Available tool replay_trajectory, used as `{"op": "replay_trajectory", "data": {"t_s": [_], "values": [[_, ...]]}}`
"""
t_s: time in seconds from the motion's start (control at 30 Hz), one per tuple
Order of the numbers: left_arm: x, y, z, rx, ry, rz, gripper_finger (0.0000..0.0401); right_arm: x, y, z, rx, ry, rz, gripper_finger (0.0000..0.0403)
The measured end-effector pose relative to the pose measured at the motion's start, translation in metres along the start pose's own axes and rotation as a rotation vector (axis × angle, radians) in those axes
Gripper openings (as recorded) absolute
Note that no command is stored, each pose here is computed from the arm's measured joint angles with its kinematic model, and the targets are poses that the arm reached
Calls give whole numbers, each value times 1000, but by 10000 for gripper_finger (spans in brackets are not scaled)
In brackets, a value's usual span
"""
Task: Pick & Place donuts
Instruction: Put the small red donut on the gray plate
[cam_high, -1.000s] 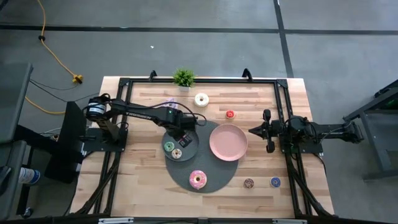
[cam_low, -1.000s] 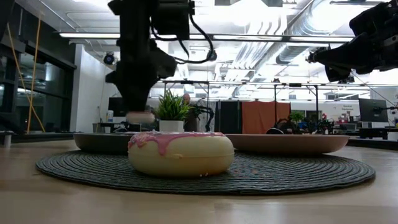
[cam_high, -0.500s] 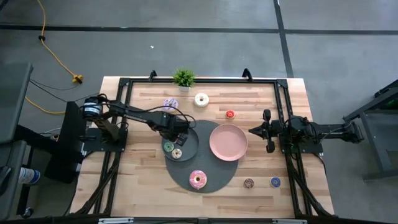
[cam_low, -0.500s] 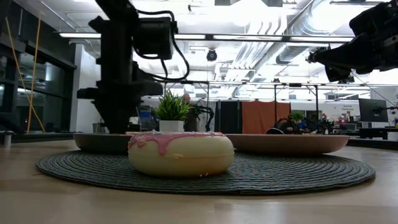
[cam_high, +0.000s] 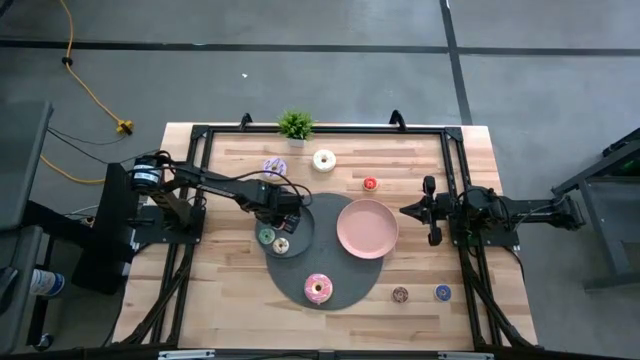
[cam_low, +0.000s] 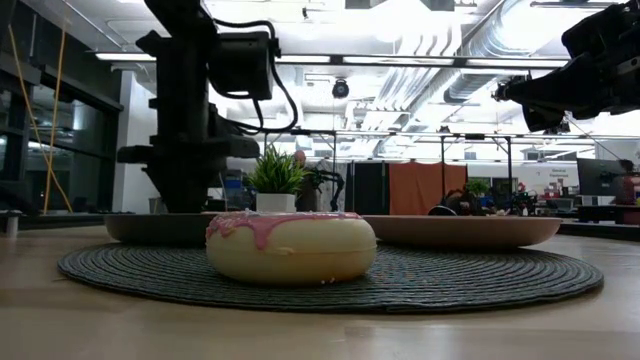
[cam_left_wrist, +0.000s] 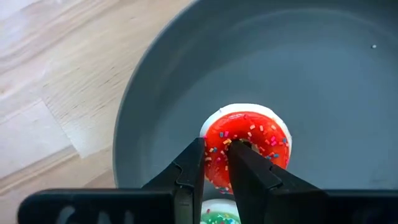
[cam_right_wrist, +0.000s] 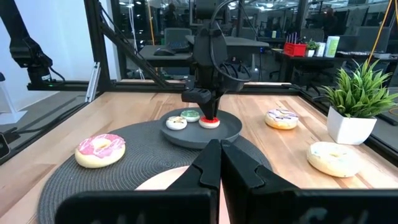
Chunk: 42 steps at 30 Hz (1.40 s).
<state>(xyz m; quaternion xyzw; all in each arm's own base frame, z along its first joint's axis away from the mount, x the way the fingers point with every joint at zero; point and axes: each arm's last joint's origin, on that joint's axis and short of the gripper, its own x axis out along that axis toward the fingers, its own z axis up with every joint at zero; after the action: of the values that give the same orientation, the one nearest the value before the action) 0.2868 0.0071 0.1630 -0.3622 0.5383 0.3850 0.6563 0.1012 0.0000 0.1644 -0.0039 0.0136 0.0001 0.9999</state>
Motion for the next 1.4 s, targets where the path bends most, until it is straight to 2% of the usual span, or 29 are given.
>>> {"op": "replay_trajectory", "data": {"t_s": [0.1,0.4,0.57,1.03,1.4], "values": [[0,-1,0,0,-3,-6,70,0,0,0,0,1,0,0],[-2,0,0,7,-6,-12,139,0,0,0,0,1,0,0],[-7,-2,2,26,-17,-19,161,0,0,0,0,1,0,0],[-34,-7,9,67,-85,-77,163,0,0,0,0,1,0,0],[-50,-17,14,194,-141,-105,163,0,0,0,0,0,-1,0]]}}
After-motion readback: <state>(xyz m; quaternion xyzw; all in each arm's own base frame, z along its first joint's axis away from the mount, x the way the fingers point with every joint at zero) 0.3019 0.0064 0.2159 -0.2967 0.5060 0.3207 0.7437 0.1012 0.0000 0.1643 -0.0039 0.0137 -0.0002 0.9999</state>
